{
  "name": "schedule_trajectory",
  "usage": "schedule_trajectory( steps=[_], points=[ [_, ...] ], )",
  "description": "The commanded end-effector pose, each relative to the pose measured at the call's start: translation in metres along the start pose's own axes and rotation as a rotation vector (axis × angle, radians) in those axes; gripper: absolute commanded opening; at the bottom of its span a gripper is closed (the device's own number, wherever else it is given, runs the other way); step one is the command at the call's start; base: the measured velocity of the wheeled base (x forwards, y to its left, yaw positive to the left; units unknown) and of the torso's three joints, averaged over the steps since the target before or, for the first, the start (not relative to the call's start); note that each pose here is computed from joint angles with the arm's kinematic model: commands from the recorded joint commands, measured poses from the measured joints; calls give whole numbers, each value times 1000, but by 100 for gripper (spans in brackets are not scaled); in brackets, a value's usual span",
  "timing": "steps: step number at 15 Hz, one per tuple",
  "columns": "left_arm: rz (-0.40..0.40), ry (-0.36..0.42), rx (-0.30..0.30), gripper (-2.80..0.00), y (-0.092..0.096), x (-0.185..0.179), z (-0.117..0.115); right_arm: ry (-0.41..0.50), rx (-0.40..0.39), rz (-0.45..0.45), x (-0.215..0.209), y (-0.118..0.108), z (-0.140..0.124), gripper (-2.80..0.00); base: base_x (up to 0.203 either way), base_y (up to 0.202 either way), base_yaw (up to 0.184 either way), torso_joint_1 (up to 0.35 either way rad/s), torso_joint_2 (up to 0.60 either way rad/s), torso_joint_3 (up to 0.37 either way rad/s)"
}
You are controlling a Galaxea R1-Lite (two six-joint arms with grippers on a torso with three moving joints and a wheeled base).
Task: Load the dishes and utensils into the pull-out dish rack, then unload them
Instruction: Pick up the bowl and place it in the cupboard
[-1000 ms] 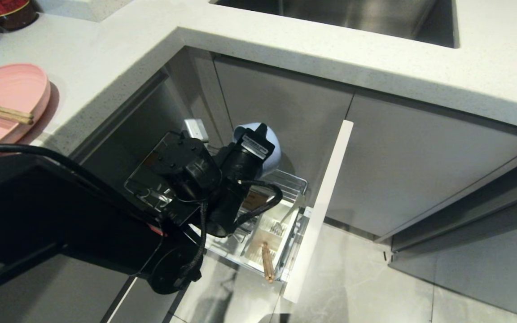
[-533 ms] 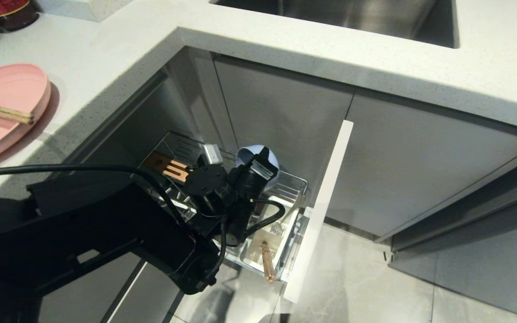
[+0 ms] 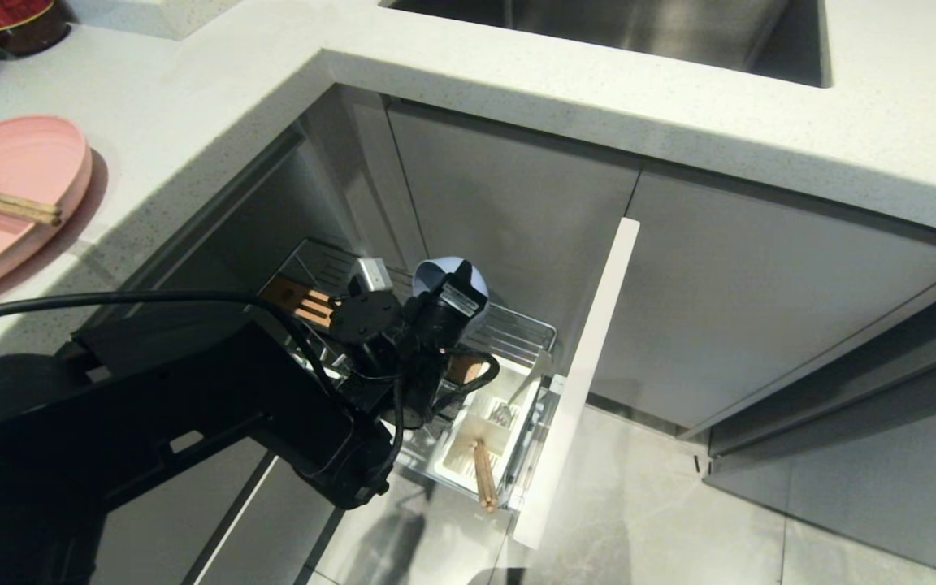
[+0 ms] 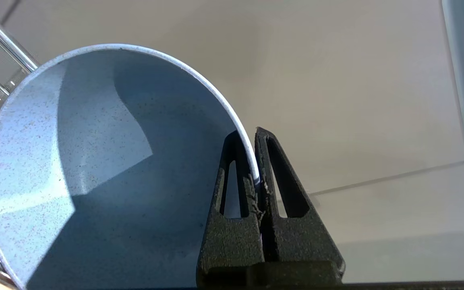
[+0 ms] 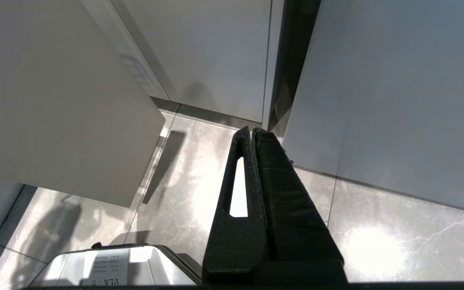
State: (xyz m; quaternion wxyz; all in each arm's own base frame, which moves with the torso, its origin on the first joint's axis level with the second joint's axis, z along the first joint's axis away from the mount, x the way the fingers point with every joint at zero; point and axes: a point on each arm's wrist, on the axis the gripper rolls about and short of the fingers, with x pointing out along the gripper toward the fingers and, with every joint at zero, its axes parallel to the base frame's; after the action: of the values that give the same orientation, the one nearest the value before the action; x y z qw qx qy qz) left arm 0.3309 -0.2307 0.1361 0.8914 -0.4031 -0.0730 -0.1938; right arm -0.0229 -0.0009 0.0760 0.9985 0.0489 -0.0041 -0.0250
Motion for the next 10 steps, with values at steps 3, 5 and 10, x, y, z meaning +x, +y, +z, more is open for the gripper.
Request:
schedule_trajectory(
  steps=[3,5,10],
  points=[
    [0,-14,-48,-280,1,1,3,-5,1,0,0,0,0,-280,0,0,0,0,0,0],
    [-2,-17,-82,-280,0,1,4,-5,1,0,0,0,0,-280,0,0,0,0,0,0],
    [11,-32,-171,-280,4,2,7,-5,1,0,0,0,0,-280,0,0,0,0,0,0]
  ],
)
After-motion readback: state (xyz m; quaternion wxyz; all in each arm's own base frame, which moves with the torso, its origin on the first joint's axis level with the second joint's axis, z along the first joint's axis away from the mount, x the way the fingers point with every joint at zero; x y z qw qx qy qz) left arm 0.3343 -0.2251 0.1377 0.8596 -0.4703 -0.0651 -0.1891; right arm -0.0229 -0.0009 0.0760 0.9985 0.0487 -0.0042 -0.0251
